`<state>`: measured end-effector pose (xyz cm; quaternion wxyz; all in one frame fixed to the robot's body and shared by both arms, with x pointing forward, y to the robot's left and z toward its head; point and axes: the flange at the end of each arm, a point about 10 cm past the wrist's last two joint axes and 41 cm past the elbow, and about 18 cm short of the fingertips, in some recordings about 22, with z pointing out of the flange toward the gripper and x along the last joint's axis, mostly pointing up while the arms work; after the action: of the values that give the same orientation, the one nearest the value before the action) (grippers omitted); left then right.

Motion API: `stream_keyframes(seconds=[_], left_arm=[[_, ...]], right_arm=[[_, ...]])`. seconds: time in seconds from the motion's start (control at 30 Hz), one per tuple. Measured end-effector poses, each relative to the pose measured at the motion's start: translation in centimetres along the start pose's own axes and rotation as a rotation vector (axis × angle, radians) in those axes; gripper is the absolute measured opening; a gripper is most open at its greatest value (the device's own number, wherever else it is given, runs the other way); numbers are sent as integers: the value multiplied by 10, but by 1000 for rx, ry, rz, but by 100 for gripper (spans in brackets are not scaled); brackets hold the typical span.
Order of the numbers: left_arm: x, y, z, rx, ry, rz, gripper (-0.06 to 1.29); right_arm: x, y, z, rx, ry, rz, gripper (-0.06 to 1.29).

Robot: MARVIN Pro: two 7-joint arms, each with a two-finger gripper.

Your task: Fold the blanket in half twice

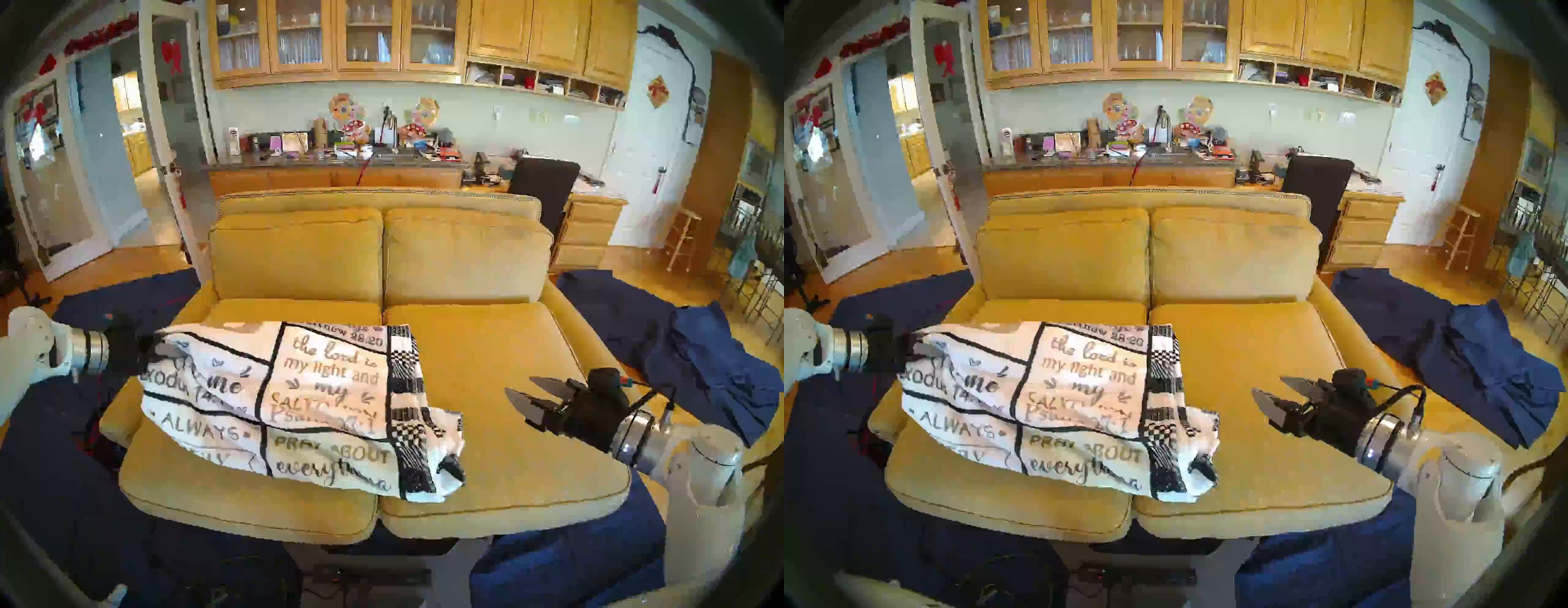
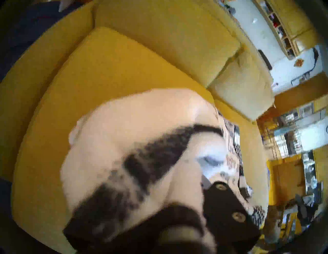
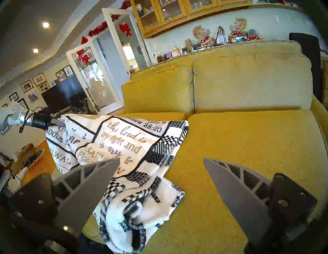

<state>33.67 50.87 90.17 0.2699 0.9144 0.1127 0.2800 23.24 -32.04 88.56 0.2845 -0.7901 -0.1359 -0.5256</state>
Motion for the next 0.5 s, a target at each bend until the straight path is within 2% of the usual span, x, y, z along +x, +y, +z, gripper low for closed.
stream_keyframes(seconds=[0.17,0.37,0.47,0.5], left_arm=[[-32,9,20,-22,-82,21,23],[-60,18,36,-38,-124,44,24],[-69,18,40,-31,-125,45,34],[-71,18,41,-27,-123,43,43]], right_arm=[[0,0,0,0,0,0,122],[0,0,0,0,0,0,122],[0,0,0,0,0,-1,122],[0,0,0,0,0,-1,122]])
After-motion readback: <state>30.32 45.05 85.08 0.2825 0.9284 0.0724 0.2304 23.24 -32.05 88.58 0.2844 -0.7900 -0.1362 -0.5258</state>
